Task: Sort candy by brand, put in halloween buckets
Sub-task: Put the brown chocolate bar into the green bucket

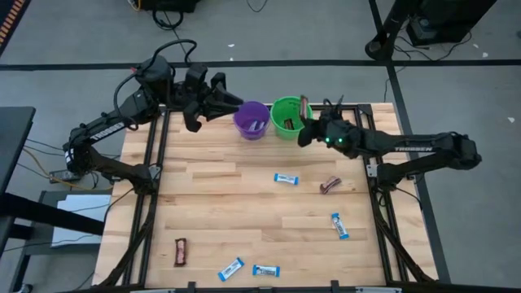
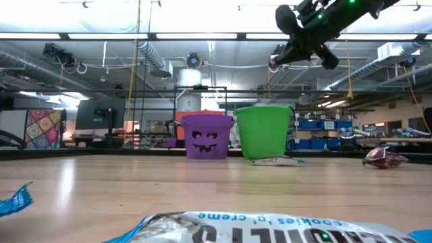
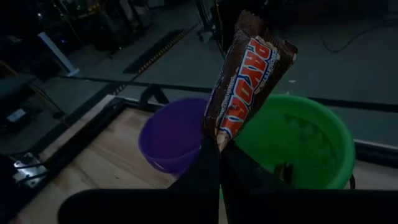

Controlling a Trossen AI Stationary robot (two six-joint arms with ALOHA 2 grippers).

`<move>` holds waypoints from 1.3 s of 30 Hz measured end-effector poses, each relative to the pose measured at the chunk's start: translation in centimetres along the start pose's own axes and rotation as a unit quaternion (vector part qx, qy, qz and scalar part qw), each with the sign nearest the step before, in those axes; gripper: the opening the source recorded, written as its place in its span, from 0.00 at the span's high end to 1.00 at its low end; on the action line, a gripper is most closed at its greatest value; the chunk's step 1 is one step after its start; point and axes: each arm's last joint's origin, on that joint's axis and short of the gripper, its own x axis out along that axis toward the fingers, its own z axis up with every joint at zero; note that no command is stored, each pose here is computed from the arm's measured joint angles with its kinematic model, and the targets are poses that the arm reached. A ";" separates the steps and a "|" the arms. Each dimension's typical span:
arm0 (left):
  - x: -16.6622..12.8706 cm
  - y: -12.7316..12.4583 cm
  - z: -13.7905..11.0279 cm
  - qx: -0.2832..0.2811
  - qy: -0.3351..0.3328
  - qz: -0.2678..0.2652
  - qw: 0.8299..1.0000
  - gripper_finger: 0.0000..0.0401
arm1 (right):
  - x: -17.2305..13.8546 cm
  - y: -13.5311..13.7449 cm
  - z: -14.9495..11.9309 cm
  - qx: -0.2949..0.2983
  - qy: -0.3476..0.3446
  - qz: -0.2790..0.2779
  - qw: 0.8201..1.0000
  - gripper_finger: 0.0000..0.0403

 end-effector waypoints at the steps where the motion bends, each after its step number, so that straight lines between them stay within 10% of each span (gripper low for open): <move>1: 0.0 0.0 0.1 0.003 -0.003 -0.001 1.000 0.65 | -0.1 0.0 0.1 0.001 -0.001 0.001 1.000 0.98; 8: 0.5 1.4 0.3 0.084 -0.044 0.078 0.992 0.65 | 0.0 0.0 0.0 0.002 0.019 0.025 1.000 0.98; 17: 1.1 9.8 0.0 0.052 -0.129 0.237 0.961 0.65 | 2.0 -2.5 1.5 -0.006 0.071 0.063 0.995 0.98; 26: 1.0 15.2 -0.6 0.039 -0.184 0.267 0.945 0.65 | 3.8 -5.6 3.2 0.015 0.099 0.099 0.990 0.98; 39: -0.8 16.5 0.1 0.033 -0.199 0.291 0.935 0.65 | 8.1 -6.8 2.8 0.056 0.118 0.153 0.980 0.98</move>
